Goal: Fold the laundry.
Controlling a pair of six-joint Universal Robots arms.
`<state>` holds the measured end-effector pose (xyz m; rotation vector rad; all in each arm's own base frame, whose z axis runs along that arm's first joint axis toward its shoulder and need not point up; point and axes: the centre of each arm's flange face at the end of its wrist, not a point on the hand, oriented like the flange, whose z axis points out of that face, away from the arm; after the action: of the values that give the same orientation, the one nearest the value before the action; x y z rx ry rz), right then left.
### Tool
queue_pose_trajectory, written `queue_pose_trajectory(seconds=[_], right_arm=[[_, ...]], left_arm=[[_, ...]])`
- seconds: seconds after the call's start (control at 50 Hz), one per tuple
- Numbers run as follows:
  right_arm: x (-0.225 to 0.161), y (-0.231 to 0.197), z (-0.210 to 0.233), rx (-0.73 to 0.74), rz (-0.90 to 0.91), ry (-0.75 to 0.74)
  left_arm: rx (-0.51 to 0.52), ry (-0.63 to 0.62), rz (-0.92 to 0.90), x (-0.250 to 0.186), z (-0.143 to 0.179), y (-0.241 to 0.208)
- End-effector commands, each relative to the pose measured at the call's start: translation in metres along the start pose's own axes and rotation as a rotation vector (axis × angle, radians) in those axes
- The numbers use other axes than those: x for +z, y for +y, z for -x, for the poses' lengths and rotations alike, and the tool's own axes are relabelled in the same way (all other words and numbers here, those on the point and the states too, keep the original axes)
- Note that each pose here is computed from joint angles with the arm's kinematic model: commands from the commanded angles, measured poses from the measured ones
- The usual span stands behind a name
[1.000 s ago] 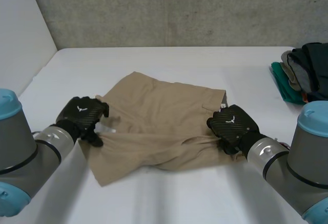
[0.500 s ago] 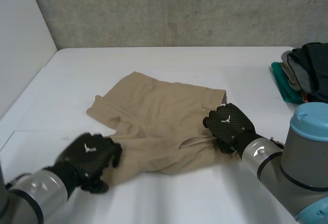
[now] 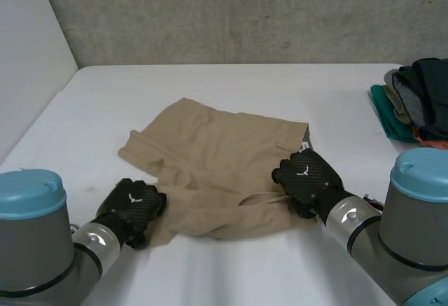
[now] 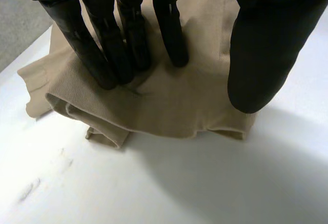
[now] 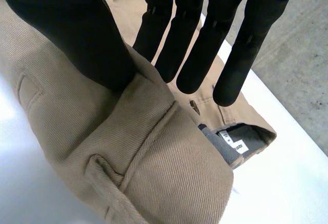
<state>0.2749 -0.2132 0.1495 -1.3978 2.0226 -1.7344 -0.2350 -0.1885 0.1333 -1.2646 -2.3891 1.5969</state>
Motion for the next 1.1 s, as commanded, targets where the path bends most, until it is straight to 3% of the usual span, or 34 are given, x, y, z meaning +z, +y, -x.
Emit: queue_pose_trajectory(seconds=[0.02, 0.2, 0.34, 0.44, 0.6, 0.64, 0.84, 1.1], right_arm=[[0.001, 0.001, 0.0, -0.002, 0.004, -0.001], [0.0, -0.001, -0.002, -0.004, -0.002, 0.007], [-0.009, -0.006, -0.004, 0.0, 0.022, -0.007], [-0.031, -0.013, -0.006, -0.009, 0.12, -0.069], [-0.088, -0.014, 0.0, -0.103, 0.406, -0.351], [-0.089, -0.016, 0.0, -0.124, 0.392, -0.379], [-0.043, -0.02, -0.015, -0.006, 0.269, -0.255], [0.057, -0.024, -0.081, 0.055, 0.004, 0.146]], left_arm=[[0.053, -0.006, -0.016, 0.004, -0.001, 0.001], [0.09, -0.038, -0.034, 0.01, 0.0, 0.001], [0.056, -0.016, -0.072, -0.01, 0.002, -0.012], [0.041, 0.068, -0.079, -0.044, 0.003, -0.024], [0.033, 0.285, 0.064, -0.104, -0.001, -0.032], [0.033, 0.313, 0.094, -0.108, -0.001, -0.031], [0.085, 0.188, -0.03, -0.04, 0.027, -0.052], [0.108, -0.203, -0.356, 0.103, 0.103, -0.117]])
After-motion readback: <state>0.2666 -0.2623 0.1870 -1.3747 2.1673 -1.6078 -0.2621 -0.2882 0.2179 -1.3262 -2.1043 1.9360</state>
